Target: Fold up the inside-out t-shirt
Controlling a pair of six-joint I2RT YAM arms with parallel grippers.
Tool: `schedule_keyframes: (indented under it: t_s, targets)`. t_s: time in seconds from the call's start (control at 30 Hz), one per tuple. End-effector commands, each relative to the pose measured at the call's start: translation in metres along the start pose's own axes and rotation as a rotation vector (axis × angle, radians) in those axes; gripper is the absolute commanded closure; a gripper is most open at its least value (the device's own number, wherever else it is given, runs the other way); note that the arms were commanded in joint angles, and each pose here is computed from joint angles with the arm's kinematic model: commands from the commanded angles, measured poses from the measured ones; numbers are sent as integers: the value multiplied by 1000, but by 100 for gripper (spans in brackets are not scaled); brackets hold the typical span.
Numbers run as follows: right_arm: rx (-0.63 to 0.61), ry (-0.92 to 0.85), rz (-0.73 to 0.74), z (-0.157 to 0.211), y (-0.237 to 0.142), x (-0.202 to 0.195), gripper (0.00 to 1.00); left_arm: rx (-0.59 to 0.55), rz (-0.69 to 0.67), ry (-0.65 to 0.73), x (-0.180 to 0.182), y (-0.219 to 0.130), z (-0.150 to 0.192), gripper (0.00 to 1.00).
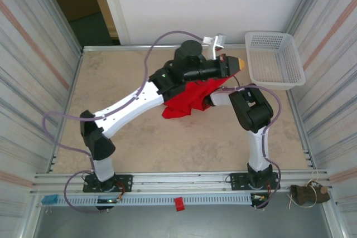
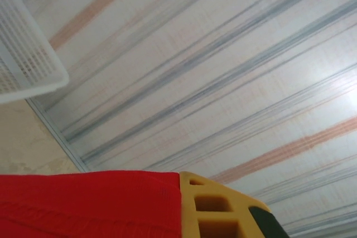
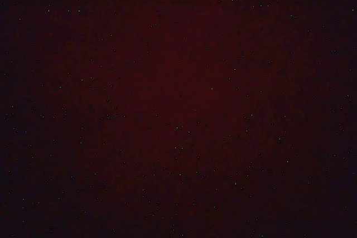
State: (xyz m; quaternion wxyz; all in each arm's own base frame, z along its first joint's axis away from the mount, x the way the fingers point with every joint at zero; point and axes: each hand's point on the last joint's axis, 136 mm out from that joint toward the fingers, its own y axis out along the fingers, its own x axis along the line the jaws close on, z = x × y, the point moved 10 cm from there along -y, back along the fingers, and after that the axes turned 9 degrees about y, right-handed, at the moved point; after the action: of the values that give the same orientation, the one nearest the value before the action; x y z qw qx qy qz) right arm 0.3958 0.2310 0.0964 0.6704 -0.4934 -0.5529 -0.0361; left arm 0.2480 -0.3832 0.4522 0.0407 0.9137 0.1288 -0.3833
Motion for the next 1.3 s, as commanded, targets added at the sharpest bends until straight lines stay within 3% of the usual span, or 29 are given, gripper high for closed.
schedule_keyframes:
  t_s: [0.0,0.27,0.43,0.63,0.8,1.07,1.2,1.23,1.27]
  targets:
    - [26,-60,-117,-1,-23,19,100,-233,25,110,-28,-57,-50,100]
    - [18,-67,-234,-1,-62,31,100,-432,-318,48,61,-136,-73,100]
    - [7,-144,-341,-2,-101,65,100,-458,-499,14,107,-175,-69,100]
    - [-54,-237,-428,-9,-154,105,100,-461,-610,-39,147,-208,-56,100]
    - [-85,-273,-462,-13,-177,123,100,-454,-629,-57,159,-216,-49,100]
    - [-74,-271,-496,-14,-179,127,100,-425,-629,-17,151,-216,-54,100]
    - [-57,-314,-575,-14,-200,157,100,-371,-703,-8,165,-216,-49,100]
    - [-58,-328,-593,-15,-208,166,100,-357,-723,-11,171,-216,-47,94]
    - [-59,-349,-617,-16,-217,177,100,-342,-742,-20,178,-217,-45,79]
